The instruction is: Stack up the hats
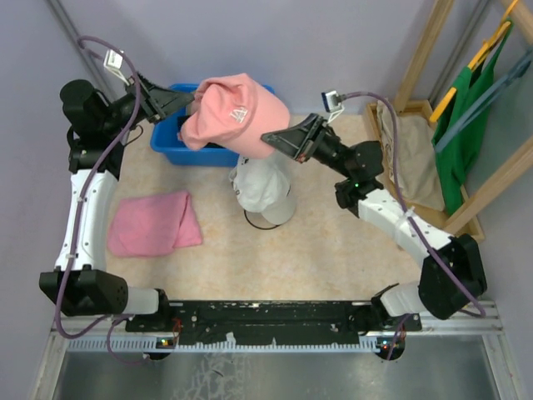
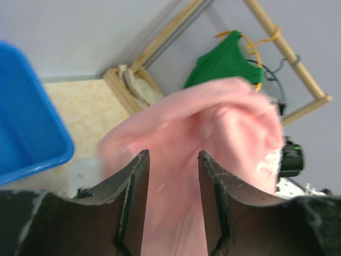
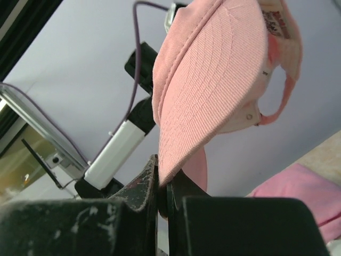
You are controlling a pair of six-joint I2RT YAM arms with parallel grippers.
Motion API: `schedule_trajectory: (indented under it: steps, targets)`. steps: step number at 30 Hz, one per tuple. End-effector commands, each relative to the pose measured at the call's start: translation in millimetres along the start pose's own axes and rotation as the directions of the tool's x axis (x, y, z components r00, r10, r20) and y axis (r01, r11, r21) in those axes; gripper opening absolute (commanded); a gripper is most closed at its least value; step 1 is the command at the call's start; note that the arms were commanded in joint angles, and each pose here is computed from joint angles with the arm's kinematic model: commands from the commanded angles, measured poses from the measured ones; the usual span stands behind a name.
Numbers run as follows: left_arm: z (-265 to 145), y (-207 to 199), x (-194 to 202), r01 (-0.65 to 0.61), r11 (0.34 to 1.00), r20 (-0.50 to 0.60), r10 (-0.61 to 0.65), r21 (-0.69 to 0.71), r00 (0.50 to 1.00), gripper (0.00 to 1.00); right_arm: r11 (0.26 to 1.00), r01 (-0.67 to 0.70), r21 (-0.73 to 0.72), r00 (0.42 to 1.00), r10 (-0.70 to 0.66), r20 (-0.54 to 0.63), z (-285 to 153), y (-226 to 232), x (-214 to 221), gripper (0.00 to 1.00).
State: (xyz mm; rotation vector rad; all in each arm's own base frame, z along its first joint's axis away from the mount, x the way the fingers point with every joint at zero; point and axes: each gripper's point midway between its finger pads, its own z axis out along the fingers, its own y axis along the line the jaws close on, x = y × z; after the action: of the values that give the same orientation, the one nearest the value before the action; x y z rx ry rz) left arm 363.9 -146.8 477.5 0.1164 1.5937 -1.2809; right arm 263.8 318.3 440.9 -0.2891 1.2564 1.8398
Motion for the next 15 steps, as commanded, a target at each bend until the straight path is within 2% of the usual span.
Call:
schedule_trajectory:
  steps: [1,3,5,10,15]
  targets:
    - [-22.1,42.4,3.4,-0.062,0.983,0.036,0.069,-0.174,0.997,0.51,0.997,-0.072,0.002,0.997,0.072,0.015,-16.5,30.9,-34.4,0.00]
    - [-34.6,64.1,10.0,-0.054,0.968,0.043,0.066,-0.245,0.997,0.59,0.998,-0.069,0.008,0.997,0.069,0.030,-23.2,32.9,-43.6,0.00]
    - [-45.8,83.4,21.8,-0.035,0.955,0.039,0.049,-0.293,0.998,0.61,0.996,-0.084,0.006,0.996,0.084,0.027,-26.0,32.0,-46.4,0.00]
    - [-59.2,112.8,80.2,0.018,0.957,-0.026,-0.027,-0.289,0.999,0.47,0.992,-0.128,-0.007,0.991,0.129,0.031,-32.3,26.4,-50.6,0.00]
    - [-65.3,133.1,127.8,0.014,0.957,-0.124,-0.052,-0.289,0.991,0.49,0.989,-0.145,-0.016,0.989,0.145,0.028,-30.9,22.8,-51.7,0.00]
